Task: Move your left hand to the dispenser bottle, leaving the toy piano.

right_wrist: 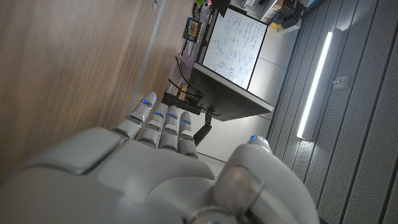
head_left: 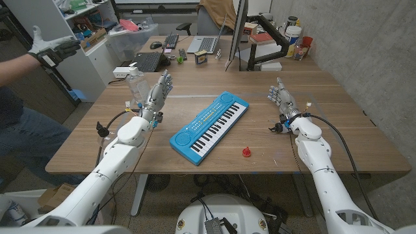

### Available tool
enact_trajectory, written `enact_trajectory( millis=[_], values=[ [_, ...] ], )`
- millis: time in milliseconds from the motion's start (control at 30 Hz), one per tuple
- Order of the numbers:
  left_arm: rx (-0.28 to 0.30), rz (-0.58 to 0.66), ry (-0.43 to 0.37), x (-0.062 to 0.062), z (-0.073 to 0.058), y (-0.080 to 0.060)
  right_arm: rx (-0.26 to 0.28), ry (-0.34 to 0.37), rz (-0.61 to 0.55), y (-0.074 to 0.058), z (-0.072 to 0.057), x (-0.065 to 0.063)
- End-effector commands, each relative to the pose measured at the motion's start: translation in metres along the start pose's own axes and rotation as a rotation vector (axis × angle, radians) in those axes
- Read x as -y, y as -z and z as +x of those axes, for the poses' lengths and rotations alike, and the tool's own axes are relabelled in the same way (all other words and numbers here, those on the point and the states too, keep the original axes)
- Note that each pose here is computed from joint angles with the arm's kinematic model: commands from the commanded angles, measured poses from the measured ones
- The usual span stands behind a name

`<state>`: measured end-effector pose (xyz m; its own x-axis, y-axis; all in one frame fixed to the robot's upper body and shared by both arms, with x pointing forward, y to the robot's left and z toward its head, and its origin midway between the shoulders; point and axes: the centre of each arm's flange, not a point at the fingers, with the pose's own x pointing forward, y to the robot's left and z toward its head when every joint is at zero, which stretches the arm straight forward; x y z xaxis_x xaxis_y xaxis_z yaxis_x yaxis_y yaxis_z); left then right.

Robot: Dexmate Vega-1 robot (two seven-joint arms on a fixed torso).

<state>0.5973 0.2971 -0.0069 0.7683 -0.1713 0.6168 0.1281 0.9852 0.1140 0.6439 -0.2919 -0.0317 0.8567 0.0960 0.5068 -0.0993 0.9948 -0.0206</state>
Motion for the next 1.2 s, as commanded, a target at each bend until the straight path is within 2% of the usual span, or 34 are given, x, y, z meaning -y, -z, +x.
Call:
enact_trajectory(
  millis=[33,800,1200],
  values=[
    [0.013,0.038,0.000,-0.005,-0.008,-0.010,-0.003,0.001,-0.006,-0.001,0.000,-0.001],
    [0.025,0.110,0.002,-0.024,-0.010,-0.032,-0.005,0.023,-0.007,-0.001,0.000,0.000],
    [0.062,0.124,0.032,-0.029,-0.016,-0.048,0.015,0.030,-0.009,-0.007,0.000,-0.004]
  ],
)
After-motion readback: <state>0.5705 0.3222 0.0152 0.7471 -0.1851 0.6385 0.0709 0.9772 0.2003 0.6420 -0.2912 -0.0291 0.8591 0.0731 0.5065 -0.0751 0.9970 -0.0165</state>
